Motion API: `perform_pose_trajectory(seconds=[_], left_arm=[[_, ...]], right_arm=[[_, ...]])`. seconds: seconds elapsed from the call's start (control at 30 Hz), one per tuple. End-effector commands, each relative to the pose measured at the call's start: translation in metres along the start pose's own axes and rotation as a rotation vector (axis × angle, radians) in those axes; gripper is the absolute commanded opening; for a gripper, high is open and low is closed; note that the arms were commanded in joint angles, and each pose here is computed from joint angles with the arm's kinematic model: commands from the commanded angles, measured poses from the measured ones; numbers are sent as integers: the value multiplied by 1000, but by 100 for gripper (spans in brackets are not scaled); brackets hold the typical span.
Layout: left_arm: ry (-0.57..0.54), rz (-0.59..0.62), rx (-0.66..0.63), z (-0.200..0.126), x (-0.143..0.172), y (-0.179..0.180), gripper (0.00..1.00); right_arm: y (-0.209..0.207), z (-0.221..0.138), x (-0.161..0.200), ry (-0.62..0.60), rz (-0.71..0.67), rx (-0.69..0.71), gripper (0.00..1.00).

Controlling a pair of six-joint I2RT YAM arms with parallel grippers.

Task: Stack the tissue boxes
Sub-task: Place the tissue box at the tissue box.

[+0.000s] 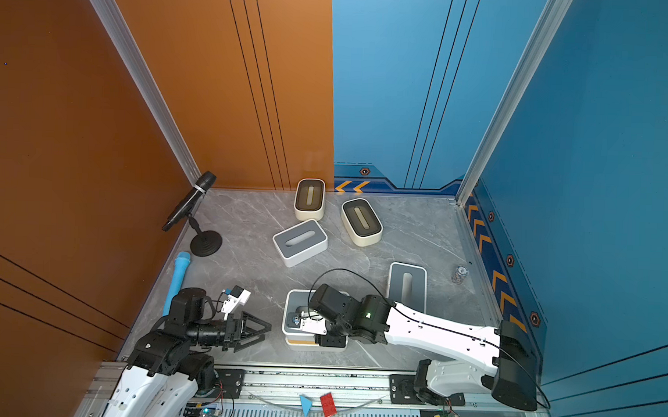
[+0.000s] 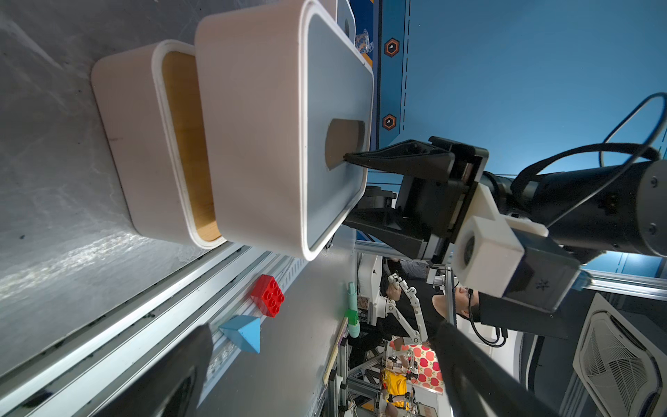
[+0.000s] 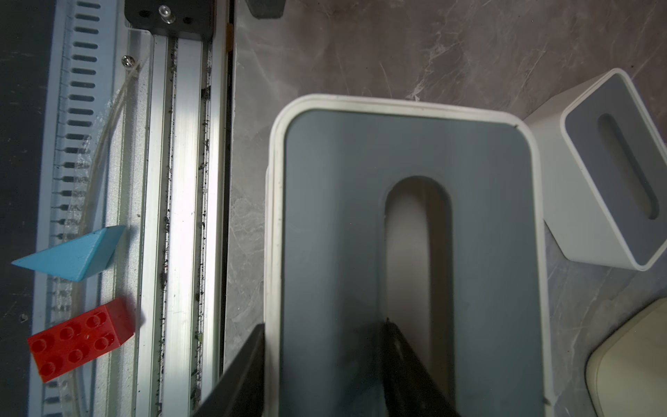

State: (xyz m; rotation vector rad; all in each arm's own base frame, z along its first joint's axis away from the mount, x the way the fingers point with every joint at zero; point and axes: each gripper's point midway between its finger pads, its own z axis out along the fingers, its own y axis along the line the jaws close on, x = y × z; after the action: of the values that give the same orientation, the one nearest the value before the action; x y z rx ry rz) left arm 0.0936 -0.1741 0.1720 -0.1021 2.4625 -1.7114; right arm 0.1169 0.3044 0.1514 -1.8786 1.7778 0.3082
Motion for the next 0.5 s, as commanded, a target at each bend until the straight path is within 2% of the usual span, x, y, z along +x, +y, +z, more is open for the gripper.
perform_pose_trajectory(seconds=[0.0,0.47], left_arm=[[19,0,-7,2,4,5,98],[20,-5,-7,2,4,6,98]], right_arm=[[0,0,-10,-49,11,1,36],[5,4,-8,-48,14,-14,36]])
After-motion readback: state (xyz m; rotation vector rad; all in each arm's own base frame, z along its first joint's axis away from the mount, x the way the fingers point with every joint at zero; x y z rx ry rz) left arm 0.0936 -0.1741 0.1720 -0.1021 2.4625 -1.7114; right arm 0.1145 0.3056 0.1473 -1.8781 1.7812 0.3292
